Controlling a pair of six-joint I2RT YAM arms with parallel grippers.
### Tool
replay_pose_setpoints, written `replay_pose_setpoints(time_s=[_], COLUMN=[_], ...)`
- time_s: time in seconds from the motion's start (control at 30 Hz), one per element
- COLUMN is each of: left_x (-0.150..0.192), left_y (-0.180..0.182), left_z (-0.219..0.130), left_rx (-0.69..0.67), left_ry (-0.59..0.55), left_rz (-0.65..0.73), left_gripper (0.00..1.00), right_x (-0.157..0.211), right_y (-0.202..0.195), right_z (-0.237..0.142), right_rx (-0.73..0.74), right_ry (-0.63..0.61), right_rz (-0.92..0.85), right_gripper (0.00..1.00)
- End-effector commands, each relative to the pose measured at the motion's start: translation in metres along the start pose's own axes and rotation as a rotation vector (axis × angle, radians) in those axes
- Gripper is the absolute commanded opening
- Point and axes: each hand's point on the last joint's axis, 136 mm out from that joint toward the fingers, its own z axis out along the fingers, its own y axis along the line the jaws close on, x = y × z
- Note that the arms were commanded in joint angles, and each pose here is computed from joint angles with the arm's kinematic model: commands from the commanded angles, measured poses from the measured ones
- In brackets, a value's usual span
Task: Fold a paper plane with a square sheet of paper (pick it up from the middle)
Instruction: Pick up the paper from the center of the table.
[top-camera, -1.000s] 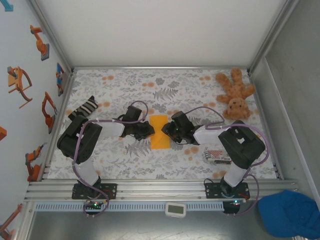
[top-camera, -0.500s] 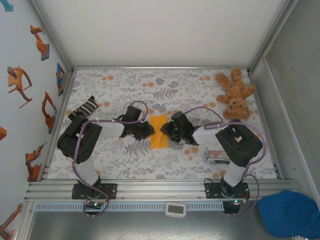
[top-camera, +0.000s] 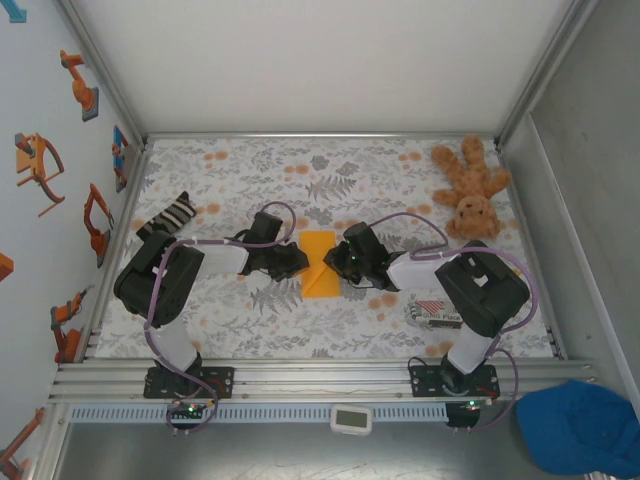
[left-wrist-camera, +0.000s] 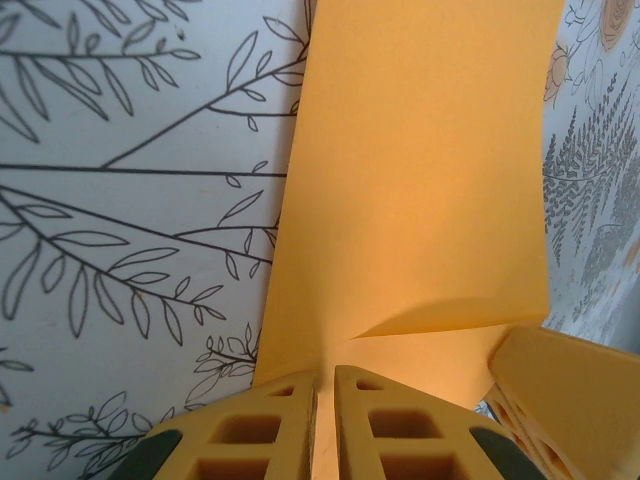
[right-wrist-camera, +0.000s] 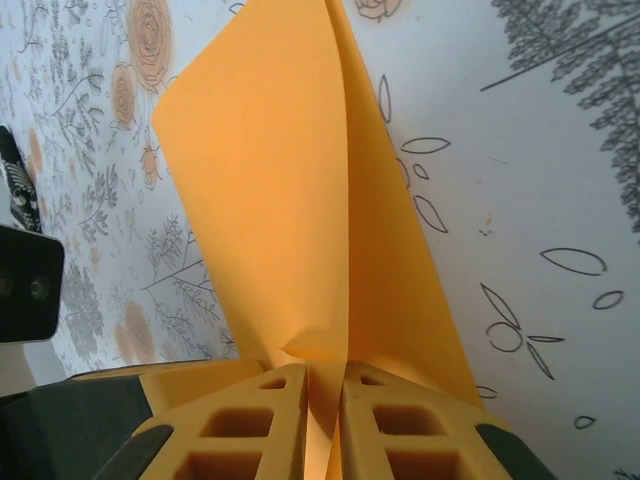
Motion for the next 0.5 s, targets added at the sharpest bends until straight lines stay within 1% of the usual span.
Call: replay_pose_setpoints(time_s=[0.0, 0.17, 0.23, 0.33, 0.47], left_x=[0.015, 0.012, 0.008, 0.000, -0.016], left_y=[0.041, 0.034, 0.026, 0.007, -0.015], left_z=[0.001, -0.001, -0.005, -0.016, -0.042], left_rx=[-0.133, -0.118, -0.102, -0.068, -0.029], left_ry=[0.033, 0.029, 0.024, 0.010, -0.048], left_rz=[-0.064, -0.057, -0.041, -0.006, 0.026], left_gripper=[0.13, 0.14, 0.16, 0.19, 0.23], right_x=[0.001, 0.002, 0.001, -0.001, -0.005], right_y=[0.007, 0.006, 0.008, 0.011, 0.020], right_z=[0.000, 0.004, 0.004, 0.003, -0.005], right_rx=[-0.037, -0.045, -0.051, -0.053, -0.072], right_ry=[-0.009, -0.005, -0.010, -0.019, -0.044], right_rz=[-0.024, -0.026, -0.027, -0.067, -0.096], right_gripper=[0.14, 0.13, 0.12, 0.09, 0.06])
